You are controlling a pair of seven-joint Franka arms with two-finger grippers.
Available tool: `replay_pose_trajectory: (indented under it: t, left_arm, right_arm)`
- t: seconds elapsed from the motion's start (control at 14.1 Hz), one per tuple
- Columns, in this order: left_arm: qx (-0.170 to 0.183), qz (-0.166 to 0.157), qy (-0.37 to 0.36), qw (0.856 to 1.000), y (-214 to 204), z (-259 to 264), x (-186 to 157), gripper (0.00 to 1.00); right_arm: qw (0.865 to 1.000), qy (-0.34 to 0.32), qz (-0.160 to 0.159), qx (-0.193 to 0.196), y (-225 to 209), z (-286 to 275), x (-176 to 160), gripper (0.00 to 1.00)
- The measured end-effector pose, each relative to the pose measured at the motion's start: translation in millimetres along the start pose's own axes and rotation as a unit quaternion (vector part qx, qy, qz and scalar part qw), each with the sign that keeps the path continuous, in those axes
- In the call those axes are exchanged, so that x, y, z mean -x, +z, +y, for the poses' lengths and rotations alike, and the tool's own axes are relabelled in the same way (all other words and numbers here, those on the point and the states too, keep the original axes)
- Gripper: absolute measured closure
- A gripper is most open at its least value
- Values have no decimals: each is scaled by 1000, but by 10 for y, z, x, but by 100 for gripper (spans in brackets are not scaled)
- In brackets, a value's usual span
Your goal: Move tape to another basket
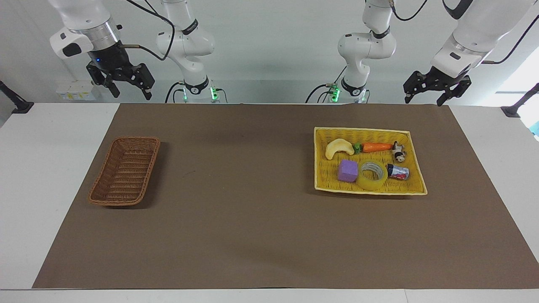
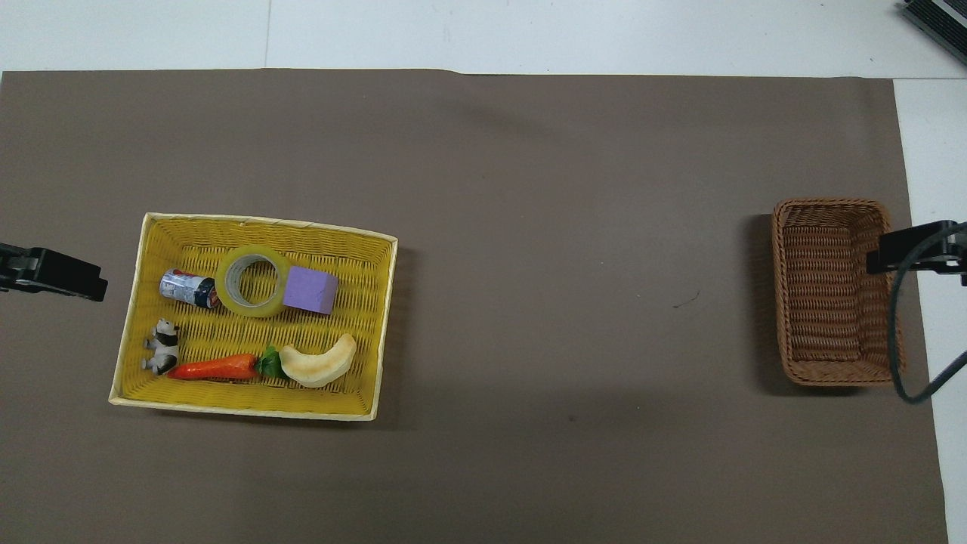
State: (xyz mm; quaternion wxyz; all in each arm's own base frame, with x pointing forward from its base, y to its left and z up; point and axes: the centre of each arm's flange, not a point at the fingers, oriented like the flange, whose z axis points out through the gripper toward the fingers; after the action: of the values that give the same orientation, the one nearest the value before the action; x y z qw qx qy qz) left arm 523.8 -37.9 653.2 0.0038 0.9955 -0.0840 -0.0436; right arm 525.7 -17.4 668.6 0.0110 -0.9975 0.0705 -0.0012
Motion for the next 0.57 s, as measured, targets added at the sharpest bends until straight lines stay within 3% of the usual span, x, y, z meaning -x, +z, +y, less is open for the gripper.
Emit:
replay_pose_trajectory:
  t: [0.57]
  left_arm:
    - [0, 4, -7, 1000, -36, -50, 9, 0]
  right_arm:
    - [1000, 0, 0, 0, 0, 0, 0, 0]
